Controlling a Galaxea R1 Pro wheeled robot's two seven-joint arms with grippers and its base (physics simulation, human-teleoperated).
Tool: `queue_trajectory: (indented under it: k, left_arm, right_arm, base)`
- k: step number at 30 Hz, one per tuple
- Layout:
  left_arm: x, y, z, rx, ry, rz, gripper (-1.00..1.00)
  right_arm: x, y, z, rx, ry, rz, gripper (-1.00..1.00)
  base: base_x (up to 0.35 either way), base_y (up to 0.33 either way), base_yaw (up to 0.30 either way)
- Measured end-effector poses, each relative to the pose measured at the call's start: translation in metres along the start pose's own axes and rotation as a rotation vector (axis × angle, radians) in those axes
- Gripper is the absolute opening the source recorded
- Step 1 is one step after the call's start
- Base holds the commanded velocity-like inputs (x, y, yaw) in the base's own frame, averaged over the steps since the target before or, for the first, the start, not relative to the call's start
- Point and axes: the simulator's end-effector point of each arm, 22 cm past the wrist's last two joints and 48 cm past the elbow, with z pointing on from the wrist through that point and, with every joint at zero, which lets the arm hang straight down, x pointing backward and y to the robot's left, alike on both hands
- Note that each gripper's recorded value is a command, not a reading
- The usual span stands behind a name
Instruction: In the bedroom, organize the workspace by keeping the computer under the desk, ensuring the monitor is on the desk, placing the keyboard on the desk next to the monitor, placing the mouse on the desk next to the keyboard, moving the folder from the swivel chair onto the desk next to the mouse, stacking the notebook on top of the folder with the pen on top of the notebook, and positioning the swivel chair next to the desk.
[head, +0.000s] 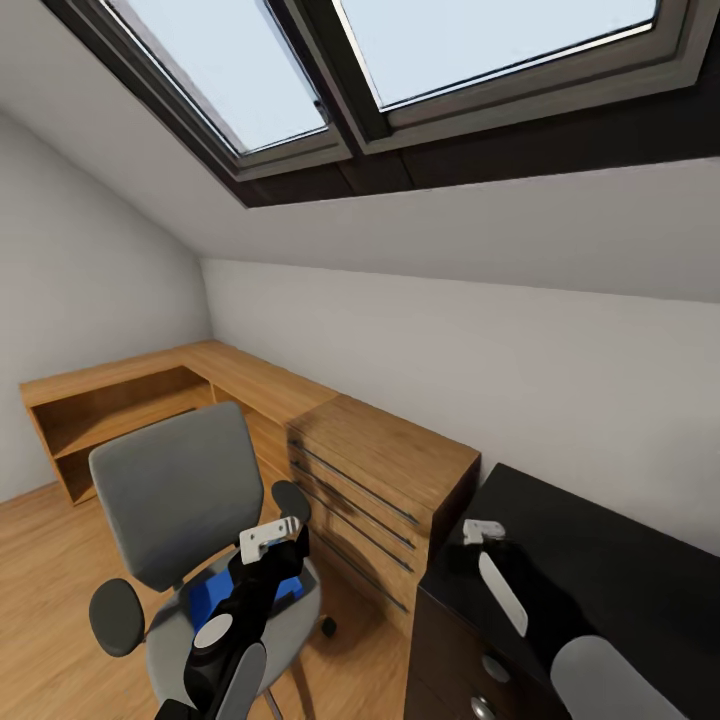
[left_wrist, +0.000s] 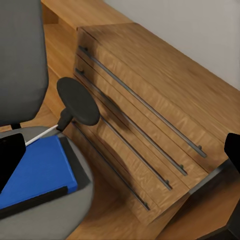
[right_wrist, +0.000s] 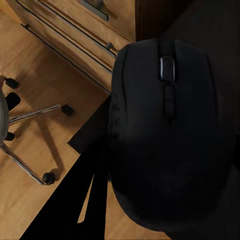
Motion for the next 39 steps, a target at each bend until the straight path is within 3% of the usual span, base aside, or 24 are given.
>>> queue_trajectory:
  k: [5,7,12,20,39]
  left_arm:
    - [0.0,0.0,0.0,0.001,0.0,0.001,1.0]
    - [0.0,-0.001,0.0,0.002,0.001,0.001,1.0]
    - [0.0,-0.001,0.0,0.003,0.0,0.002,1.0]
    - [0.001,-0.004,-0.001,0.008,0.001,0.002,1.0]
    - [0.019,-0.005,0.008,0.02,0.005,0.007,1.0]
  right_arm:
    - [0.003,-0.004,0.008,0.014,-0.038,-0.037,-1.0]
    - [0.016,-0.02,0.019,0.059,-0.071,-0.076,-1.0]
    - [0.032,-0.032,0.026,0.089,-0.075,-0.117,-1.0]
    - [0.045,-0.038,0.03,0.1,-0.045,-0.11,-1.0]
    - [0.055,-0.041,0.048,0.101,-0.045,-0.107,-1.0]
  base:
    - [0.0,0.0,0.0]
    - [0.0,0.0,0.0]
    - [0.0,0.0,0.0]
    - [0.0,0.0,0.0]
    - [0.0,0.0,0.0]
